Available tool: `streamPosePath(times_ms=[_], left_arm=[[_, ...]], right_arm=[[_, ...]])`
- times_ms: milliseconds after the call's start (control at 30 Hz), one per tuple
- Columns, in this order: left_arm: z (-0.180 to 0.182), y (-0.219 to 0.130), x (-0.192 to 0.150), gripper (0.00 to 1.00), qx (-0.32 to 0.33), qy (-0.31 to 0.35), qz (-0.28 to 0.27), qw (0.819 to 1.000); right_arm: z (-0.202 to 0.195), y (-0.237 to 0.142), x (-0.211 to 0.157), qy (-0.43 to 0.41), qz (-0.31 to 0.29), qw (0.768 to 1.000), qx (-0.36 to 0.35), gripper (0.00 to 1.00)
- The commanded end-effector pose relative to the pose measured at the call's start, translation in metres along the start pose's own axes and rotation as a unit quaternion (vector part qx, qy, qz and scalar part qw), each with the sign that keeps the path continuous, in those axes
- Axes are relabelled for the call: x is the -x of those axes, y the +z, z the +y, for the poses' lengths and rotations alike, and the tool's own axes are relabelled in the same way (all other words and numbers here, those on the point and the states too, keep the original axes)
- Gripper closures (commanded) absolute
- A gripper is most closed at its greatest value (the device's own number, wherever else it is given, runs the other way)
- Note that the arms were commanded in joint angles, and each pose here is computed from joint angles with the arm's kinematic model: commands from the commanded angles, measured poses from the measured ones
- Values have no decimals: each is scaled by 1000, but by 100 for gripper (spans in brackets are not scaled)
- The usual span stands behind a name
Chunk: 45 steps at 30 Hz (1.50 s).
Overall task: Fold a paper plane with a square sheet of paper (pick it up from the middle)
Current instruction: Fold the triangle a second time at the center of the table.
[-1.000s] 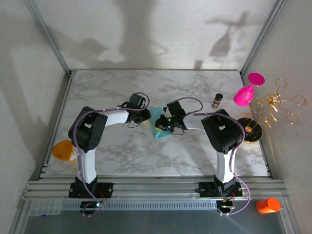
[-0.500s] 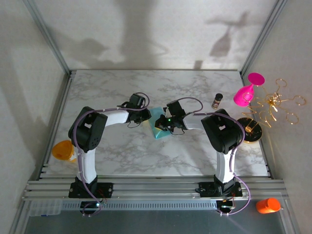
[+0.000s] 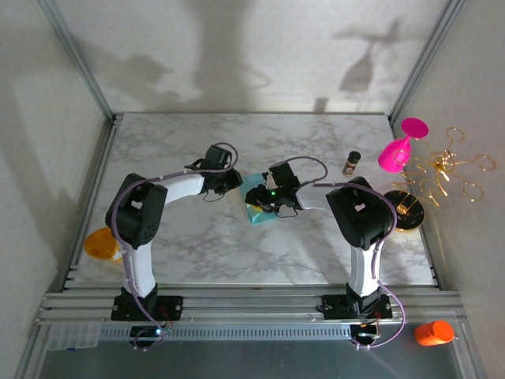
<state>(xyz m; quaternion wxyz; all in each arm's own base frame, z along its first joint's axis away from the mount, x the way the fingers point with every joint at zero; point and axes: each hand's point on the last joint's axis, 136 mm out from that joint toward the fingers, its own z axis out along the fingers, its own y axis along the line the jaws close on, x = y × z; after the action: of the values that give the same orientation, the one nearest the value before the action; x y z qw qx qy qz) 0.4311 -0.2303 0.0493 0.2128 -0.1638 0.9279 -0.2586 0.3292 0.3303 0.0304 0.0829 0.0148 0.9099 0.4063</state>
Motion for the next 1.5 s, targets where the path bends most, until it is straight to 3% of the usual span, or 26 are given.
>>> streamPosePath(times_ms=[0, 167, 433, 567, 867, 1467], left_arm=[[-6, -27, 18, 77, -8, -5, -29, 1000], [-10, -31, 11, 78, -22, -10, -22, 999], [-24, -23, -28, 83, -29, 1, 16, 999], [-28, -16, -51, 85, -29, 6, 36, 999], [-19, 3, -80, 95, 2, 13, 58, 998], [1, 8, -87, 98, 50, 17, 62, 997]], right_arm=[[-28, 7, -12, 17, 13, 999, -48, 61], [-29, 7, -12, 18, 13, 998, -52, 65], [-47, 7, -16, 21, 17, 996, -89, 93], [-55, 6, -20, 24, 21, 994, -105, 100], [-58, 6, -23, 26, 21, 994, -108, 100], [-56, 8, -21, 29, 20, 994, -102, 100]])
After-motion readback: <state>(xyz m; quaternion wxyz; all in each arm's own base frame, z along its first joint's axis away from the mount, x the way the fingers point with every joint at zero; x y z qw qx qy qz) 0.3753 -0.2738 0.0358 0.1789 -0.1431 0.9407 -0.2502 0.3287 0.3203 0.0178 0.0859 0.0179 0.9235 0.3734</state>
